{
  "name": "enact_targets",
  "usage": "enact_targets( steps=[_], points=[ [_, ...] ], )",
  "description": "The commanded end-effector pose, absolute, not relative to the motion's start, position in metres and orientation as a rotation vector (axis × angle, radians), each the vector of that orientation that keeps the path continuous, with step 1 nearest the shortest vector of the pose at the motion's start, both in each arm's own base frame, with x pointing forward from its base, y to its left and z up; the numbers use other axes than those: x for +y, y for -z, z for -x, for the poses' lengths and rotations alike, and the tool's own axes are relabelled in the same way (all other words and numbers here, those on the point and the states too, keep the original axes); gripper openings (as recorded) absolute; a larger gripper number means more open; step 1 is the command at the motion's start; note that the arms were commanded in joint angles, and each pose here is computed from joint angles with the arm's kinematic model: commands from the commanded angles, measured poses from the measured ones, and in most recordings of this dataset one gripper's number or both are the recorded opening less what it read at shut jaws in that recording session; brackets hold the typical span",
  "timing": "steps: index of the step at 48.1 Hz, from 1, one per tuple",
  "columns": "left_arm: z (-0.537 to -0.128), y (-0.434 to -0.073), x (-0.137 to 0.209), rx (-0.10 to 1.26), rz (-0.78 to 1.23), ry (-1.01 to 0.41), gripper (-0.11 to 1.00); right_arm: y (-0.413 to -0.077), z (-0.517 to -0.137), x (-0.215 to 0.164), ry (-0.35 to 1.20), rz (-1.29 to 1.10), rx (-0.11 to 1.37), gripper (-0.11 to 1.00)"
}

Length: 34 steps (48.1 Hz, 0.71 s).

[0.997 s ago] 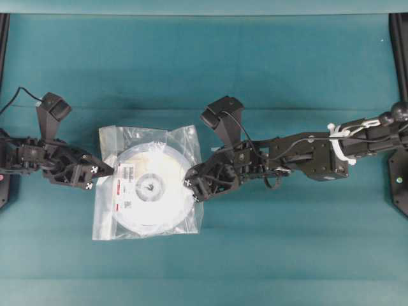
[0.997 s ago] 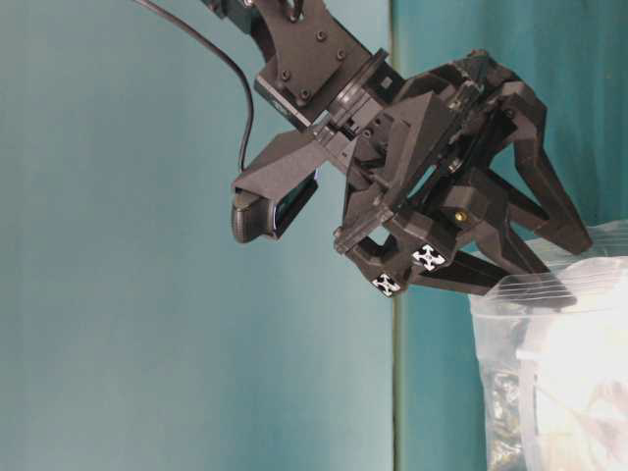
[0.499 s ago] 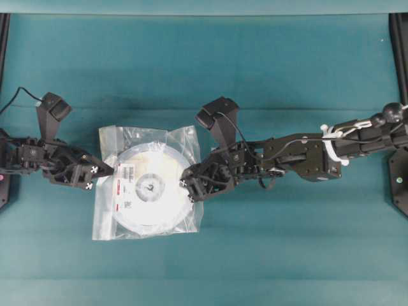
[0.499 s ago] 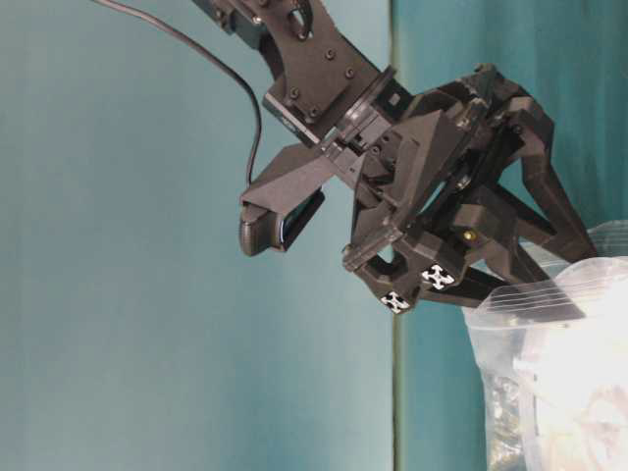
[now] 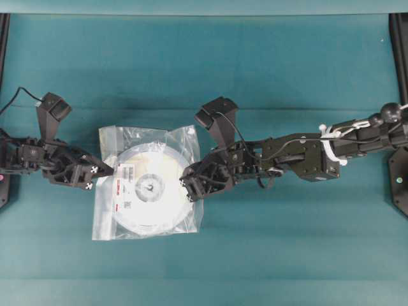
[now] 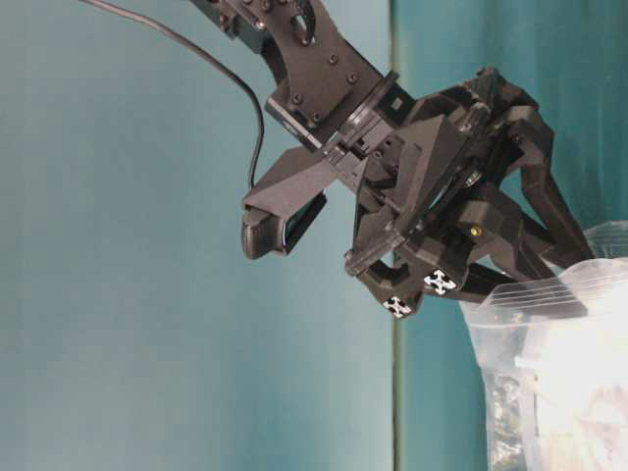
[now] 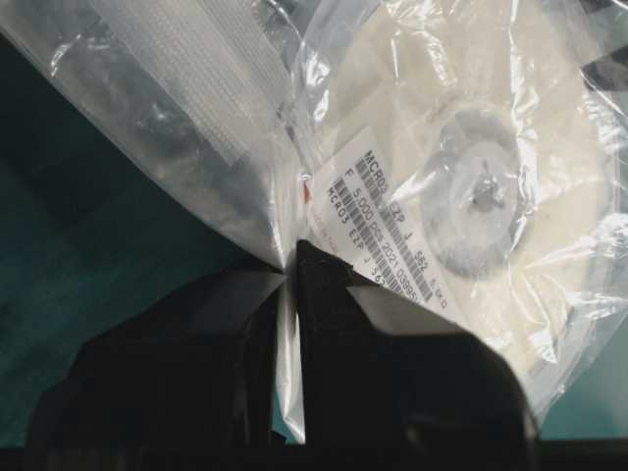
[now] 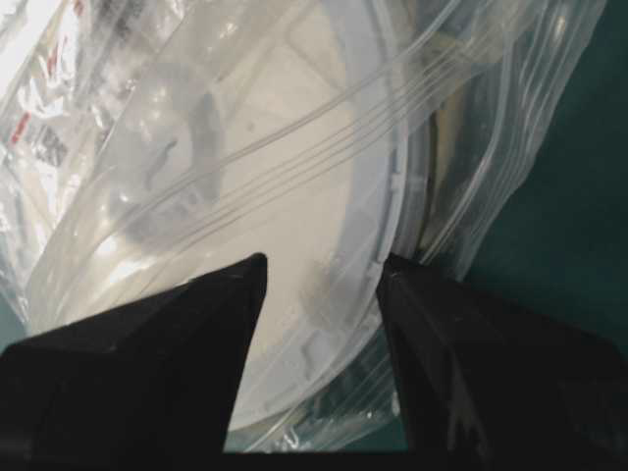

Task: Take out the reel from the clear zip bag.
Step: 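Grasp the white reel's rim inside the bag with the right gripper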

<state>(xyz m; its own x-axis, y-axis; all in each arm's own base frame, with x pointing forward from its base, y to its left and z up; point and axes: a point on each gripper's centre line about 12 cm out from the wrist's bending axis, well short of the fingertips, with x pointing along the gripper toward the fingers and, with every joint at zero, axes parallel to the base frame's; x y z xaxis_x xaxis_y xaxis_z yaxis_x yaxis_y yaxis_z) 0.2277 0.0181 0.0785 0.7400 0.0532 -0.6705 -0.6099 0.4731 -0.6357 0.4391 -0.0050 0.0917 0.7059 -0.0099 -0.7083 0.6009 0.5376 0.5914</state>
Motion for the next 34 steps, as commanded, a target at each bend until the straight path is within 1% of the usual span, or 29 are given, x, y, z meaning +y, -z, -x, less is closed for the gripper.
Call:
enact_targets(
  steps=[1,10,15,18,20,23,24,26,28,34],
  points=[
    [-0.231,-0.083,0.019,0.617,1.002,-0.428,0.06,-0.101,-0.447,-0.004,0.388,-0.956,0.684,0.65],
    [-0.231,-0.083,0.019,0.617,1.003,-0.428,0.06,-0.099,-0.447,-0.004,0.394,-0.958,0.692,0.64],
    [-0.231,-0.083,0.019,0.617,1.003,-0.428,0.06,-0.096,-0.445,-0.004,0.412,-0.976,0.711,0.61],
    [-0.231,-0.082,0.019,0.618,1.002,-0.428,0.06,-0.095,-0.443,-0.004,0.428,-0.989,0.728,0.55],
    [-0.231,-0.083,0.019,0.617,1.003,-0.428,0.06,-0.093,-0.442,-0.003,0.439,-0.997,0.745,0.49],
    [-0.231,-0.082,0.019,0.618,1.004,-0.429,0.06,-0.09,-0.439,-0.003,0.458,-1.006,0.767,0.35],
    [-0.231,-0.083,0.019,0.616,1.004,-0.429,0.06,-0.09,-0.439,-0.003,0.46,-1.007,0.769,0.29],
    [-0.231,-0.083,0.019,0.617,1.003,-0.428,0.06,-0.089,-0.437,-0.003,0.466,-1.008,0.777,0.21],
    [-0.231,-0.083,0.019,0.616,1.004,-0.429,0.06,-0.089,-0.436,-0.003,0.466,-1.007,0.779,0.18],
    [-0.231,-0.082,0.019,0.618,1.002,-0.428,0.06,-0.088,-0.435,-0.004,0.469,-1.008,0.779,0.18]
  ],
)
